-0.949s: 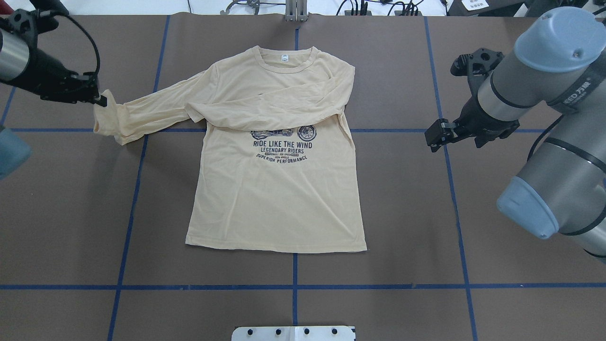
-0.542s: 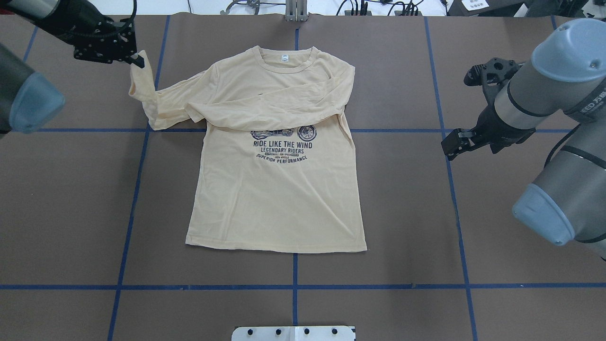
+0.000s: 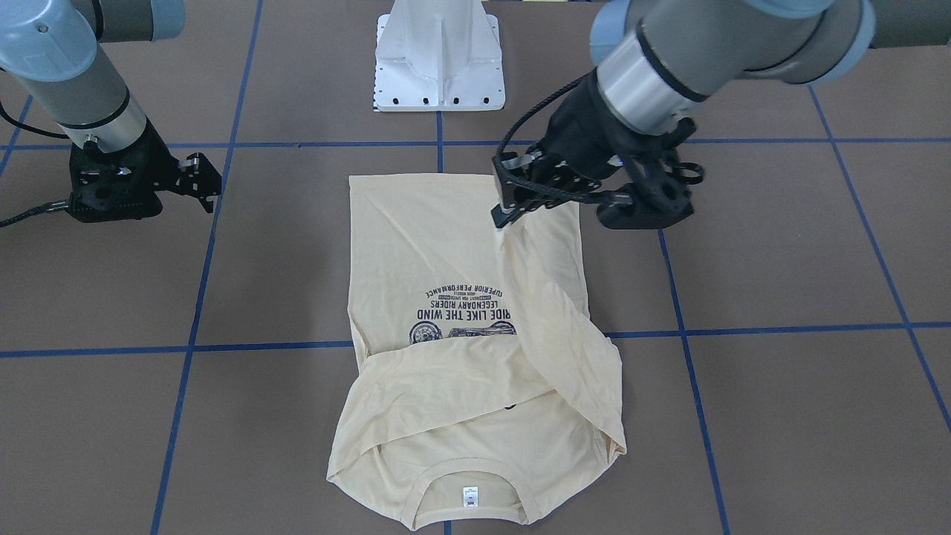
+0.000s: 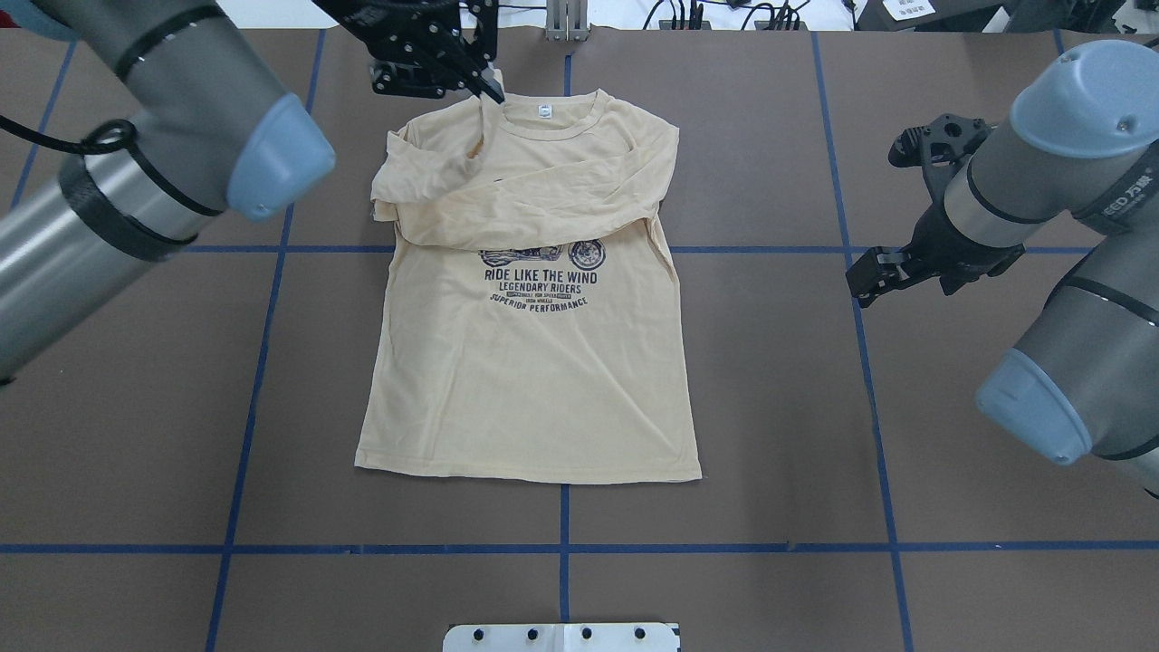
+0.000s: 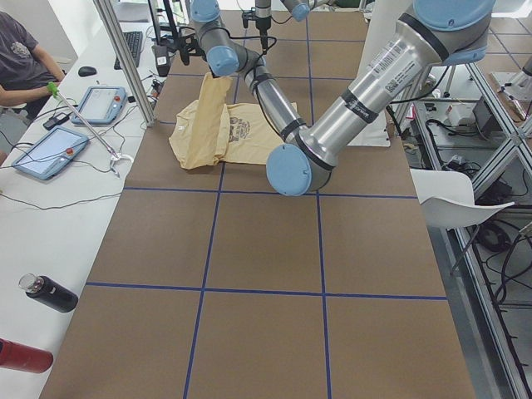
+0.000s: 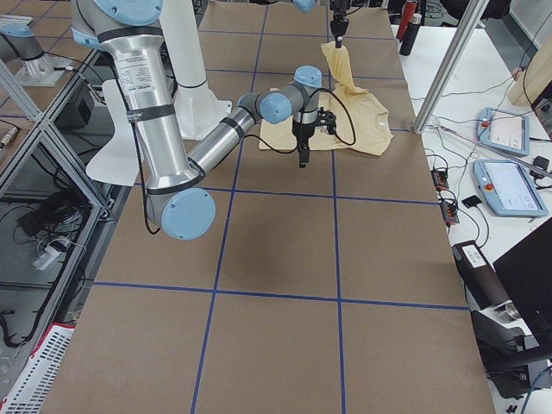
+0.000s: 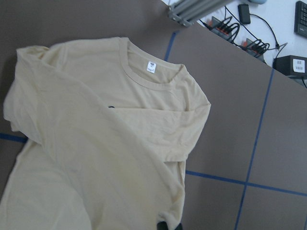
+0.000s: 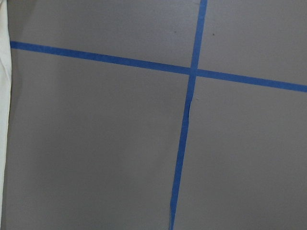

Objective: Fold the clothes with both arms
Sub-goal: 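Carry the sleeve with the left gripper across the shirt toward the collar, then lay the sleeve down on the shirt front and open the left gripper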

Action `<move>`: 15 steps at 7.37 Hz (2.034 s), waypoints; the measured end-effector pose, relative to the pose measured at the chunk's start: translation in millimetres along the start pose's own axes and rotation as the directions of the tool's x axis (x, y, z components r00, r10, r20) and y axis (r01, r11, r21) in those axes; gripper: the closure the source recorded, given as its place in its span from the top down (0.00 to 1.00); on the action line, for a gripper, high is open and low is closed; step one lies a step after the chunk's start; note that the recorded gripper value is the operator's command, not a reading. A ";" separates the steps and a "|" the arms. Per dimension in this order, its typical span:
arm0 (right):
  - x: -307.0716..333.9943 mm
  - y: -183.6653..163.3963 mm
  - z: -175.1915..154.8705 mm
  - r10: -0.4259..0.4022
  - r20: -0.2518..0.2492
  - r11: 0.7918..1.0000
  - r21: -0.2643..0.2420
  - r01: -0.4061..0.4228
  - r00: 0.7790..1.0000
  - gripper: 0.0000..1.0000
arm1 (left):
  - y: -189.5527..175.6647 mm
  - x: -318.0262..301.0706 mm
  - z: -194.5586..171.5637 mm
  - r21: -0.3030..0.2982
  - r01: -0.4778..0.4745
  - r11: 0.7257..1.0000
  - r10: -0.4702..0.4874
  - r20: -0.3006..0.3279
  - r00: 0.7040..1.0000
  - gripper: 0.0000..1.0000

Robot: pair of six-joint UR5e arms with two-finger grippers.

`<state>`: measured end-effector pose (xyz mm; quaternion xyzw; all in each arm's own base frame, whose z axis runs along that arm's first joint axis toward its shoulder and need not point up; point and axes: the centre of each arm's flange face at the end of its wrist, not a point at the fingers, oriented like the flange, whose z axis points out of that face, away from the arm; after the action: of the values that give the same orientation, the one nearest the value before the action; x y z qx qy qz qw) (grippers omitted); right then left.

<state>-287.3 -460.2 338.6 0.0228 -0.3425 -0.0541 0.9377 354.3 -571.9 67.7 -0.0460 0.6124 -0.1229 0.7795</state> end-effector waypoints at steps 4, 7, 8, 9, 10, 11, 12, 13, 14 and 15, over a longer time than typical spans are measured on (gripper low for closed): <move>-1.5 -2.7 5.1 0.009 0.008 1.000 -0.016 -0.009 1.000 1.00 | -4.0 -16.3 130.9 0.081 0.005 0.997 -0.004 -0.015 1.000 0.00; -4.0 -7.2 9.1 0.008 0.009 1.000 -0.020 -0.008 1.000 1.00 | 33.5 -26.8 201.1 0.097 -0.016 0.995 0.015 0.013 1.000 0.00; -4.7 -8.6 10.1 0.007 0.009 1.000 -0.019 -0.007 1.000 1.00 | 48.7 -27.5 215.4 0.088 -0.026 0.996 0.024 0.016 1.000 0.00; -5.0 -9.4 10.7 0.006 0.010 1.000 -0.018 -0.006 1.000 1.00 | 61.6 -26.3 224.7 0.075 -0.034 0.997 0.033 0.015 0.999 0.03; -5.2 -9.8 11.1 0.006 0.011 1.000 -0.018 -0.005 1.000 1.00 | 71.2 -25.0 230.6 0.064 -0.041 0.997 0.041 0.010 0.999 0.15; -5.2 -10.2 11.4 0.006 0.010 1.000 -0.018 -0.005 1.000 1.00 | 77.1 -24.2 233.7 0.057 -0.048 0.997 0.048 0.003 0.999 0.24; -5.7 -10.6 11.5 0.006 0.011 1.000 -0.019 -0.005 1.000 1.00 | 79.4 -24.1 235.3 0.055 -0.050 0.997 0.051 -0.002 0.999 0.42; -7.0 -10.9 11.1 0.005 0.016 1.000 -0.022 -0.005 1.000 1.00 | 80.3 -24.8 236.4 0.054 -0.053 0.997 0.054 -0.007 0.999 0.75; -9.5 -11.0 9.9 0.004 0.026 1.000 -0.026 -0.003 1.000 1.00 | 80.2 -25.6 237.1 0.054 -0.058 0.997 0.059 -0.018 0.998 0.77; -11.9 -11.3 8.5 0.002 0.035 1.000 -0.030 -0.001 0.999 1.00 | 80.0 -26.0 237.6 0.054 -0.061 0.997 0.063 -0.030 0.998 0.85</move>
<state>-302.7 -470.1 336.5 0.0077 -0.3581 -0.0588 0.9318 589.0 -507.0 132.7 -0.0041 0.6225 -0.1156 0.7741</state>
